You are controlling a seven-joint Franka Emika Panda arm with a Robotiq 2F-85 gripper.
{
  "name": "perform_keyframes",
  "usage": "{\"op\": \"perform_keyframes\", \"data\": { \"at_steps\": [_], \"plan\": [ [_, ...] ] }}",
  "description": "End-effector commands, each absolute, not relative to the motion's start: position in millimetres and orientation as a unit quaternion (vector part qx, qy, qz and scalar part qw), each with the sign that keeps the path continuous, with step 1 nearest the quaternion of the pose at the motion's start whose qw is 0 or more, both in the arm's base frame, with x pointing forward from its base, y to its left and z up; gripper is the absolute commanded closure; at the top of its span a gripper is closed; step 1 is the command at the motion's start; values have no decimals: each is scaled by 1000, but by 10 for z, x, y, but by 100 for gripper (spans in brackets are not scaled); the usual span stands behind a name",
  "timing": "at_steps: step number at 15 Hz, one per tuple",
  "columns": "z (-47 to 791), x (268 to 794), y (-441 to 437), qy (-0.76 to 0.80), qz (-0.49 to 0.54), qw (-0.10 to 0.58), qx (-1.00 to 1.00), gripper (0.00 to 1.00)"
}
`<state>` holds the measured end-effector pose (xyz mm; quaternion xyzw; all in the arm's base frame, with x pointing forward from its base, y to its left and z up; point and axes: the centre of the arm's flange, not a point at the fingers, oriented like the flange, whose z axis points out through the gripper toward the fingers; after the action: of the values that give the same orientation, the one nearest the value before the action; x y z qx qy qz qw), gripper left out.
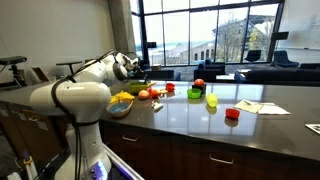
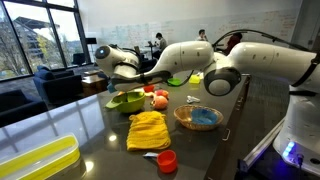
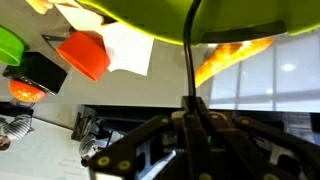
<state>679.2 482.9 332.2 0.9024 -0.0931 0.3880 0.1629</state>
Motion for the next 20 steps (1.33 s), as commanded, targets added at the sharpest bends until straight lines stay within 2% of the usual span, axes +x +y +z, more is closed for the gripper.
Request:
{"op": "perform_keyframes", "data": {
  "at_steps": [1,6,10,20],
  "plan": [
    [3264,6385,4481,-41,401,115,908,99],
    [3373,6373,4689,57,428,36,901,99],
    [3396,6292,4734,105,412,-2,905,99],
    [3559,6177,4684,56,381,41,922,99]
  ]
}}
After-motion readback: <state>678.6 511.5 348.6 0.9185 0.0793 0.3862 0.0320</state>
